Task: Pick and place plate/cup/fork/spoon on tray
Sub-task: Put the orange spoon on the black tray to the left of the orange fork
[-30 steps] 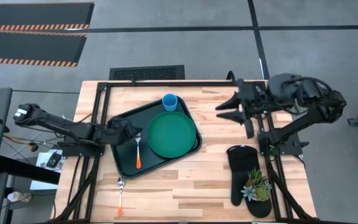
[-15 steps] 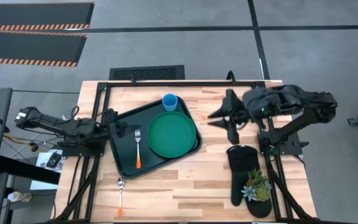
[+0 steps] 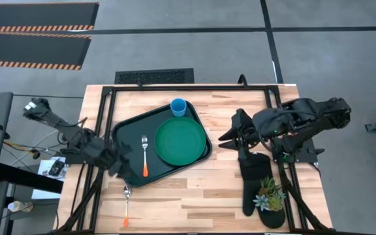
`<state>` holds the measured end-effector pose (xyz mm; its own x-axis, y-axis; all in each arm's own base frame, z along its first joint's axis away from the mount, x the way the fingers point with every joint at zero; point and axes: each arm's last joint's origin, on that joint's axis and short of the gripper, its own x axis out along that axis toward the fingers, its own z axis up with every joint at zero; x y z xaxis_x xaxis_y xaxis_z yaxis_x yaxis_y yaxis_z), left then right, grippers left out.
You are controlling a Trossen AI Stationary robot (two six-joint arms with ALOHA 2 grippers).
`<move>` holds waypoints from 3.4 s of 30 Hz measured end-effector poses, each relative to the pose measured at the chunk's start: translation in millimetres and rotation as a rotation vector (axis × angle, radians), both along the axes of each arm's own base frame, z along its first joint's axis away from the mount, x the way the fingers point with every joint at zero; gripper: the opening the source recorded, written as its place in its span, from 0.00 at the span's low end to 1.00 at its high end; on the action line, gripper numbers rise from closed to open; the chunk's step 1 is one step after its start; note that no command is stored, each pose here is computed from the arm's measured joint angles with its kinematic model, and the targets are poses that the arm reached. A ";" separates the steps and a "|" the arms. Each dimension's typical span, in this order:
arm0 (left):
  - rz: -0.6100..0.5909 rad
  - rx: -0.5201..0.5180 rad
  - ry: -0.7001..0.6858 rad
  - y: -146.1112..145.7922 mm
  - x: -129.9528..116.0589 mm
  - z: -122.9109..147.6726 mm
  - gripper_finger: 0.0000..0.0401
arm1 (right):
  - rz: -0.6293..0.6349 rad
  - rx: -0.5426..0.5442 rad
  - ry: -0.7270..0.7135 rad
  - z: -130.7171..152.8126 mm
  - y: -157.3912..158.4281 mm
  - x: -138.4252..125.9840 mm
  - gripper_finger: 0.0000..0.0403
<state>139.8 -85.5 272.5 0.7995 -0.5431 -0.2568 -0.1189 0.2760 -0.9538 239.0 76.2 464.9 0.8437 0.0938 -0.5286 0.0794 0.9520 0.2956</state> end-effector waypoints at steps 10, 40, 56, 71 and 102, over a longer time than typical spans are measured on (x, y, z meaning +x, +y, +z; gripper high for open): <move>-0.099 -0.056 0.391 -60.0 -19.9 -24.7 0.34 | -0.123 0.199 0.173 -29.3 41.0 18.4 0.33; 0.330 0.449 0.827 -141.1 -28.6 -72.5 0.34 | 0.000 0.149 0.285 -65.4 145.3 -9.6 0.33; 0.304 0.706 0.804 -137.9 -28.6 -90.2 0.40 | -0.022 0.142 0.283 -65.9 144.1 -9.6 0.33; 0.219 0.897 0.761 -126.6 -32.2 -99.1 0.71 | -0.062 0.155 0.268 -65.0 133.9 1.5 0.33; 0.259 0.761 0.633 -112.1 -57.4 -151.7 0.53 | -0.084 0.159 0.269 -65.2 127.6 7.1 0.33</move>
<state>82.4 -197.6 120.8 0.4674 0.1099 -0.8772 -0.6816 0.6767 -0.2784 246.1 203.8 399.7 0.6839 0.1292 -0.7181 0.2511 0.8824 0.3978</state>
